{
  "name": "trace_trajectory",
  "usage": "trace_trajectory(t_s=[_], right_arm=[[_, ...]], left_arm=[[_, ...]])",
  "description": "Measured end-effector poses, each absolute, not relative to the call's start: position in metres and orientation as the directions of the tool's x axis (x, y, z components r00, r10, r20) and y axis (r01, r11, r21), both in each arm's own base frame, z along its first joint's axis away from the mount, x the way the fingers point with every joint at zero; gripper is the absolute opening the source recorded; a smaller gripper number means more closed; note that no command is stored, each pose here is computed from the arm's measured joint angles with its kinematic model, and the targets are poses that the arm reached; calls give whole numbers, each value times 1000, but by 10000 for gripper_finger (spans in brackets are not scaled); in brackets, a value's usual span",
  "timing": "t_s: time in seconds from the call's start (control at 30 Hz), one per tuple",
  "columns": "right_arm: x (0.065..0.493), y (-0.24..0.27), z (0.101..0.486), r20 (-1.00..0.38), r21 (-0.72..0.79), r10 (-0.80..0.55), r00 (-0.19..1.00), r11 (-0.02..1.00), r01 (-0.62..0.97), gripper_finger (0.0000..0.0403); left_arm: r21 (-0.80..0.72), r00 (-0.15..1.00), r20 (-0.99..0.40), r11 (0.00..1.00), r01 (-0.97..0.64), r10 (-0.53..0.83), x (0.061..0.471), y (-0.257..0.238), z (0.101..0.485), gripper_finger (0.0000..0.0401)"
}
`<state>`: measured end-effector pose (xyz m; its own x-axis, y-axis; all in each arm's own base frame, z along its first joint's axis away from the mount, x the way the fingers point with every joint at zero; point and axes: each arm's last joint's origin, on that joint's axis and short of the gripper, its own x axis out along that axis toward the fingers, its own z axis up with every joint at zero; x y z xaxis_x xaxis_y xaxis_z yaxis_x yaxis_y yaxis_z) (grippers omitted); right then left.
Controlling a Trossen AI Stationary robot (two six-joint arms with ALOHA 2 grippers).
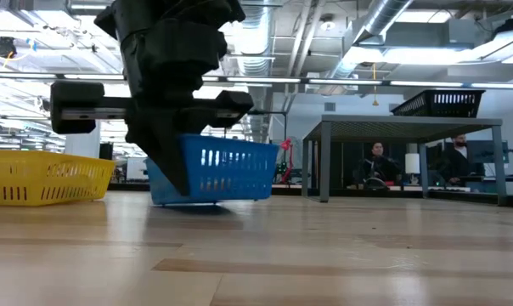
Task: Pick & Place Office Desk Supplies
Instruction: Put the blue bin with the colored spring keychain on the shelf
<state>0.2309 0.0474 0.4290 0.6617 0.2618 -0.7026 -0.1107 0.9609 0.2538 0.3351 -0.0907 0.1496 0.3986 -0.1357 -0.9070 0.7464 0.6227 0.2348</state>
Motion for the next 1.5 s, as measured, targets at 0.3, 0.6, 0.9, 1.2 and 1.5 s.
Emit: trace_trajectory(t_s=[0.3, 0.6, 0.9, 1.2, 1.5], right_arm=[[270, 56, 400, -747, 338, 426, 511, 904, -260, 107], [293, 63, 380, -745, 423, 513, 425, 857, -293, 107], [297, 64, 383, -719, 426, 521, 460, 853, -300, 107], [295, 66, 385, -716, 447, 526, 460, 851, -277, 107], [300, 68, 382, -712, 439, 523, 468, 852, -285, 107]], left_arm=[[280, 351, -922, 348, 895, -161, 329, -99, 148, 2], [337, 357, -925, 153, 929, -132, 324, -113, 148, 5], [332, 352, -926, 148, 932, -138, 321, -122, 148, 5], [311, 342, -925, 187, 932, -167, 320, -125, 148, 30], [325, 373, -920, 302, 896, -117, 320, -118, 155, 136]])
